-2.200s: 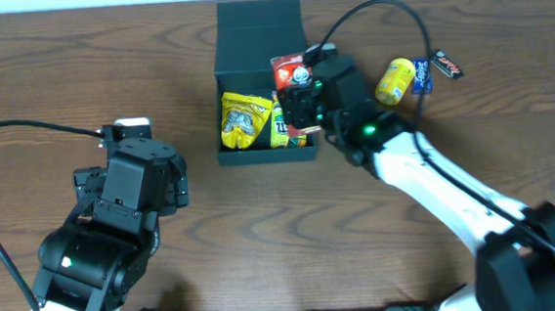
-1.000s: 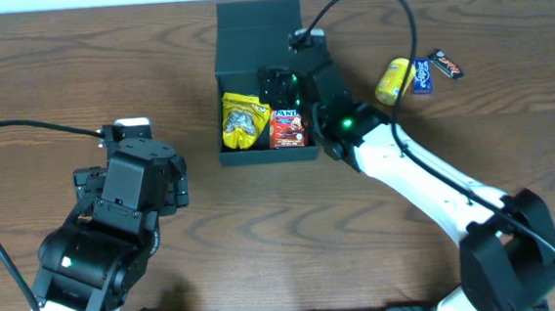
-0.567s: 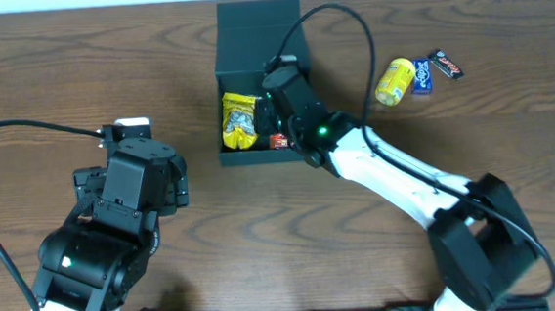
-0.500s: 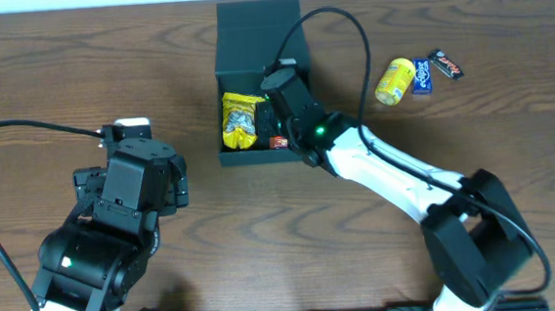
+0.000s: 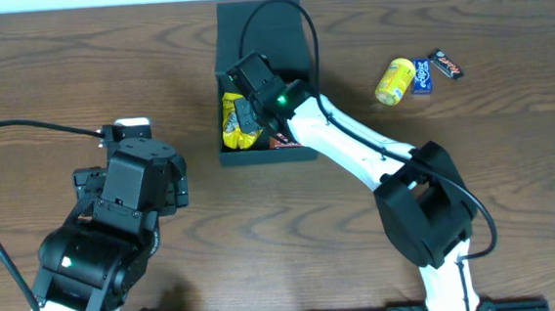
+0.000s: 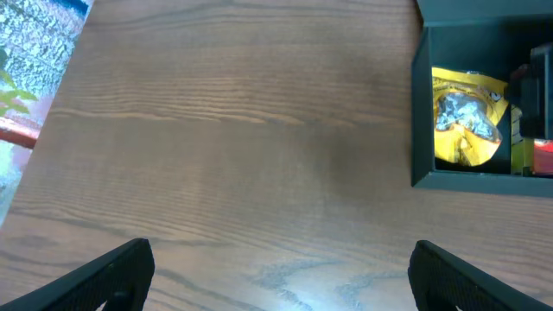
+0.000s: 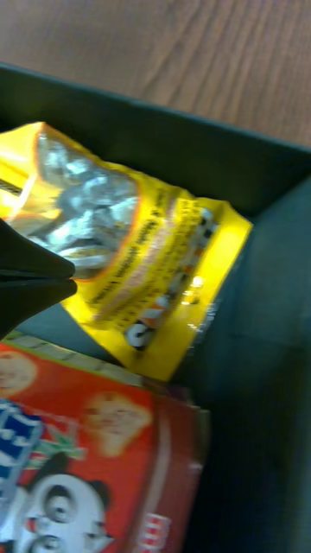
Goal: Pack container
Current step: 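Lower the Hello Panda box into the box and release it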
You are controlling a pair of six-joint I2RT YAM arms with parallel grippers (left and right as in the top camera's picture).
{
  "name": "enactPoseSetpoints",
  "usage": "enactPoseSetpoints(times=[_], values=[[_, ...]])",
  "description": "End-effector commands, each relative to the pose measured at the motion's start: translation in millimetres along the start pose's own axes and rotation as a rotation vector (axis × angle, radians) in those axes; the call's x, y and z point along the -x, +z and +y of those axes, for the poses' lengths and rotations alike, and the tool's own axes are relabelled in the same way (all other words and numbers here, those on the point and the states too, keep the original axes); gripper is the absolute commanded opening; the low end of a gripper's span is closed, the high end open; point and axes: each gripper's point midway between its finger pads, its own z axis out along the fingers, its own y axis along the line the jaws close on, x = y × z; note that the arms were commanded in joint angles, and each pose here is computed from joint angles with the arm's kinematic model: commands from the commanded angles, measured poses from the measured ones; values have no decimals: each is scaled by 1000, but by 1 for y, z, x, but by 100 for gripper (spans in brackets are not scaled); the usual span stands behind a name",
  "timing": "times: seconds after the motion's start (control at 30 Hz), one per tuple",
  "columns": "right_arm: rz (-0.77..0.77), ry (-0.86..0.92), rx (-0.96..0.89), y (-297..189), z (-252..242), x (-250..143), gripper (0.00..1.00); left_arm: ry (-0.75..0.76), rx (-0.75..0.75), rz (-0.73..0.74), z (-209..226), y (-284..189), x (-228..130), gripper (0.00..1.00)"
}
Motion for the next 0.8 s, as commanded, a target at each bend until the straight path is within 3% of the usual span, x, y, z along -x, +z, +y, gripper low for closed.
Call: enactPoseSetpoints(times=[0.0,0.47,0.77], values=[[-39,-38,-32,-3,-1,12,1,-14,0,-2,1,-1,1,95],[64,-31,-180,3,-58,-4,1,-14,0,-3,1,-1,1,95],[57,-33,-130,-2,-45,1,1,-14,0,-2,1,-1,1,95]])
